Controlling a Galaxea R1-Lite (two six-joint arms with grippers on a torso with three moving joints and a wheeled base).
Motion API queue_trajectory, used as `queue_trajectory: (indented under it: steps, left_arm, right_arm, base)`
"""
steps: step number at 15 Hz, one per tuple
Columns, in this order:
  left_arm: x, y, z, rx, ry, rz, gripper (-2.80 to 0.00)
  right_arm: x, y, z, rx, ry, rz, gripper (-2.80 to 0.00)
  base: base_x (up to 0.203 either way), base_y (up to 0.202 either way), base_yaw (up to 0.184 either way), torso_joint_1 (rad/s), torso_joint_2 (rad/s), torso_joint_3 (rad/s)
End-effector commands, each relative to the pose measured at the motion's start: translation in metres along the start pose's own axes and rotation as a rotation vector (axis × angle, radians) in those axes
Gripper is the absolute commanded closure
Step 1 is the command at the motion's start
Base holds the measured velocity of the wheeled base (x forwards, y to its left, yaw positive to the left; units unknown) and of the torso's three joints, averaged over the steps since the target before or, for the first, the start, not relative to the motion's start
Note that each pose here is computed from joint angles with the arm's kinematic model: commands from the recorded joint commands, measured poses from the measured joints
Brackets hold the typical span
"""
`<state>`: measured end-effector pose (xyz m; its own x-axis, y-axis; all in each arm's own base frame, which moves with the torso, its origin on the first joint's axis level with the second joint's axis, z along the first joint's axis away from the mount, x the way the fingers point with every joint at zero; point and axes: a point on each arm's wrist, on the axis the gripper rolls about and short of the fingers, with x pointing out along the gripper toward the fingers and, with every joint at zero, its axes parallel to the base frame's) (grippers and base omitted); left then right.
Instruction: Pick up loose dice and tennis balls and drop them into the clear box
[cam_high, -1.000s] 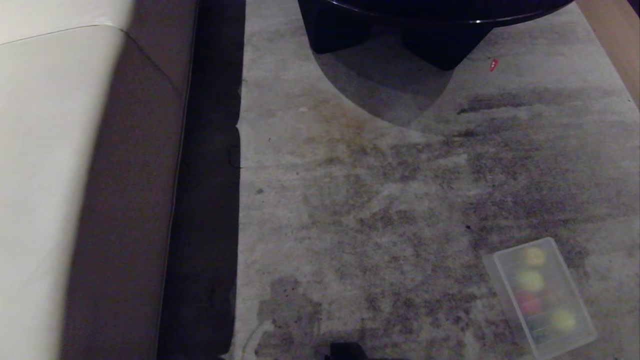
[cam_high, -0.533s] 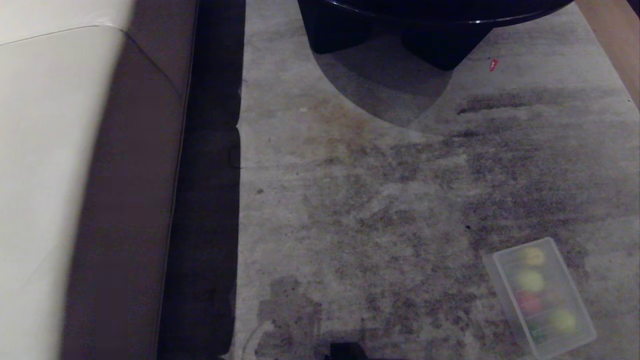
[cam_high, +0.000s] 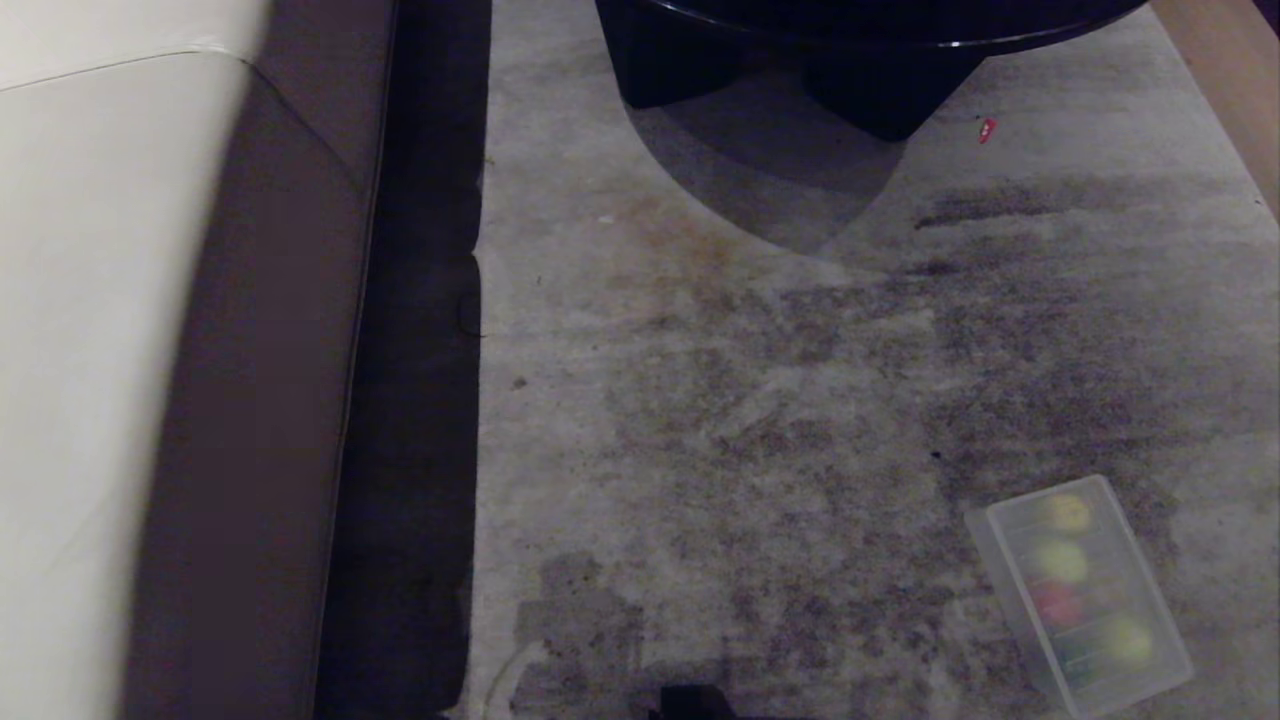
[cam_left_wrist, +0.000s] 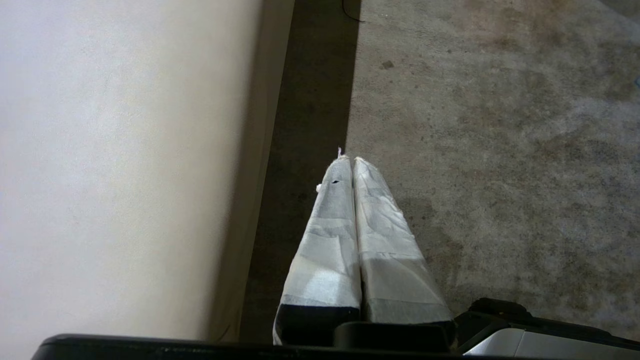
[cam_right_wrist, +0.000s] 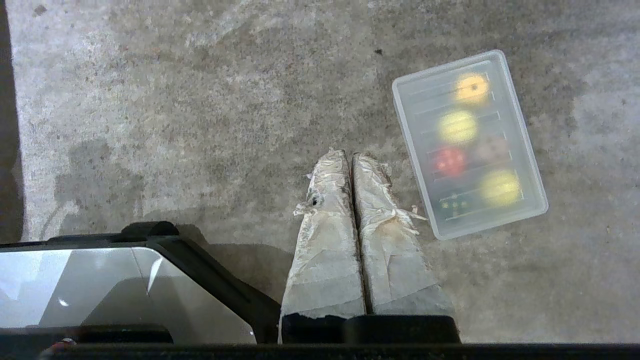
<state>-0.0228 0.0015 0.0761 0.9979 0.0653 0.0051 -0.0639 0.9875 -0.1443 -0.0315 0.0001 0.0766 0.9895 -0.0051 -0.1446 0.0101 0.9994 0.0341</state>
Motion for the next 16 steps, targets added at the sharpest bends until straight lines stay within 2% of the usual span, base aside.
queue_trajectory:
  steps: [1, 16]
  left_arm:
    - [0.0001, 0.0000, 0.0001, -0.001, 0.000, 0.001, 0.00]
    - [0.0001, 0.0000, -0.0001, 0.003, 0.002, 0.001, 0.00]
  right_arm:
    - [-0.0001, 0.0000, -0.0006, 0.001, 0.004, 0.000, 0.00]
    - [-0.0001, 0.0000, -0.0006, 0.001, 0.004, 0.000, 0.00]
  base:
    - [0.000, 0.000, 0.000, 0.000, 0.00, 0.000]
    - [0.000, -0.005, 0.000, 0.000, 0.00, 0.000]
